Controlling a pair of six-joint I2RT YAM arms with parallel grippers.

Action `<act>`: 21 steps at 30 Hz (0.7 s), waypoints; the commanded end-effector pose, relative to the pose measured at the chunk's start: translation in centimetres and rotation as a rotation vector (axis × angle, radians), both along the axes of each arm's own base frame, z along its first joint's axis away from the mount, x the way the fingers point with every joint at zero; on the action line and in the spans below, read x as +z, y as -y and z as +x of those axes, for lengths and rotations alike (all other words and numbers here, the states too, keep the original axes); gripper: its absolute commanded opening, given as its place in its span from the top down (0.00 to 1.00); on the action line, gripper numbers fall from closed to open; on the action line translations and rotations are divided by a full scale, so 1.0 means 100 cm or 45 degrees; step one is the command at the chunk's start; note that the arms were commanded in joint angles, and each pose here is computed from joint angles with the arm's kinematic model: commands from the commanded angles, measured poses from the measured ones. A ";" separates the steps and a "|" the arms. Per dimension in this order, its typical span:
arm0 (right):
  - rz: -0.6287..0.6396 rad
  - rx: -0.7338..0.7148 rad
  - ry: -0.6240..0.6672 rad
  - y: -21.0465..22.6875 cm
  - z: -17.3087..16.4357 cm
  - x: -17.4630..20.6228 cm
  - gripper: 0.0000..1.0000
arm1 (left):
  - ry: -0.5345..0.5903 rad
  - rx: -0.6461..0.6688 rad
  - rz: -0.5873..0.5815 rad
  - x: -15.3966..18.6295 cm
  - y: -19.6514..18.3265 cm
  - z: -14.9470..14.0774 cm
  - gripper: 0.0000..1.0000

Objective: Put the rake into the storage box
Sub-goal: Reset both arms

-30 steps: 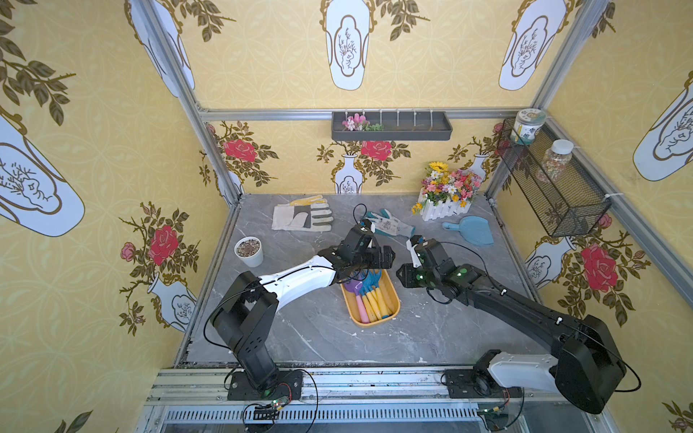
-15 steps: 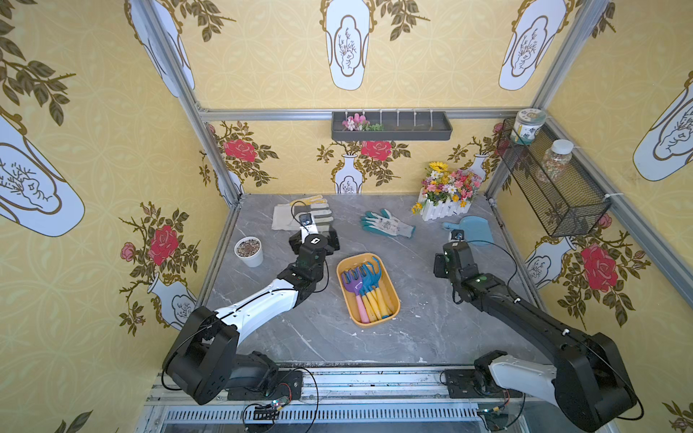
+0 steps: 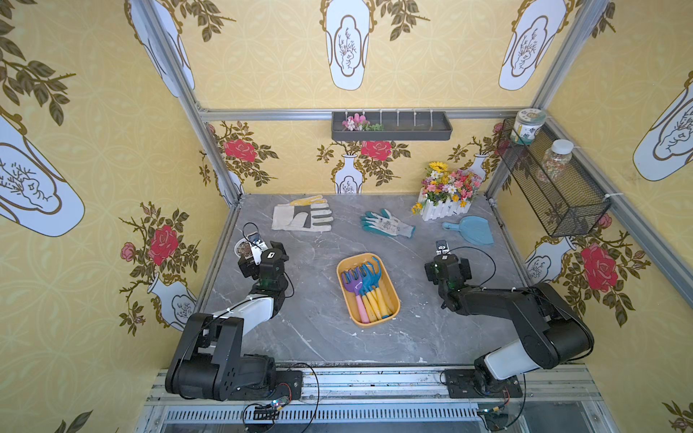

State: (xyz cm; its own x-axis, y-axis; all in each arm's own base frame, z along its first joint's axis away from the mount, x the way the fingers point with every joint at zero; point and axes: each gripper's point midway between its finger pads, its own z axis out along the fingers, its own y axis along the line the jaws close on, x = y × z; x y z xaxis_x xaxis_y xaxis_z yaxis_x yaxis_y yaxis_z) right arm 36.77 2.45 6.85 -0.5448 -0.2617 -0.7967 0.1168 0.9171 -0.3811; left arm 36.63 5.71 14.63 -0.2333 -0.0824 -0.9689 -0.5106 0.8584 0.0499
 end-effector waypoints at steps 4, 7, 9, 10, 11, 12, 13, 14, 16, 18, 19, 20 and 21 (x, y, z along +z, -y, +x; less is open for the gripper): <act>0.060 0.024 0.224 0.003 -0.007 0.029 0.03 | 0.076 -0.061 -0.174 0.007 -0.007 0.001 0.00; 0.091 0.027 0.290 0.007 -0.015 0.033 0.03 | 0.049 -0.110 -0.216 -0.011 -0.004 -0.013 0.00; 0.099 0.028 0.314 0.008 -0.019 0.034 0.03 | 0.071 -0.106 -0.229 -0.021 -0.004 -0.023 0.00; 0.105 0.029 0.330 0.008 -0.020 0.036 0.03 | 0.120 -0.106 -0.221 -0.020 -0.005 -0.026 0.00; 0.108 0.030 0.341 0.008 -0.022 0.036 0.03 | 0.160 -0.087 -0.193 -0.015 -0.009 -0.026 0.00; 0.115 0.030 0.358 0.009 -0.024 0.037 0.03 | 0.173 -0.109 -0.200 -0.013 -0.007 -0.024 0.00; 0.123 0.035 0.374 0.010 -0.026 0.038 0.03 | 0.129 -0.112 -0.220 -0.022 -0.007 -0.021 0.00; 0.126 0.046 0.374 0.009 -0.027 0.037 0.03 | 0.123 -0.147 -0.208 -0.025 -0.003 -0.018 0.01; 0.131 0.053 0.372 0.009 -0.027 0.037 0.03 | 0.111 -0.225 -0.160 -0.026 0.010 -0.013 0.02; 0.143 0.067 0.375 0.008 -0.027 0.037 0.03 | 0.126 -0.259 -0.154 -0.024 0.015 -0.017 0.05; 0.153 0.072 0.372 0.009 -0.027 0.036 0.03 | 0.144 -0.278 -0.155 -0.023 0.017 -0.020 0.05; 0.161 0.078 0.362 0.009 -0.026 0.035 0.03 | 0.163 -0.297 -0.153 -0.022 0.019 -0.023 0.04; 0.171 0.082 0.358 0.009 -0.025 0.035 0.03 | 0.177 -0.313 -0.152 -0.021 0.021 -0.025 0.03</act>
State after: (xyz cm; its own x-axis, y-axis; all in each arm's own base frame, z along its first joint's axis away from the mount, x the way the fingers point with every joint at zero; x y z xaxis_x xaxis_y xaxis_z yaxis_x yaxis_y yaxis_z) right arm 33.67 1.11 9.18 -0.3354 -0.1952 -0.9216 0.1551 0.9535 -0.2584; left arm 33.98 4.47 10.60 -0.2100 -0.1747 -0.9620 -0.3466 0.9333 -0.0939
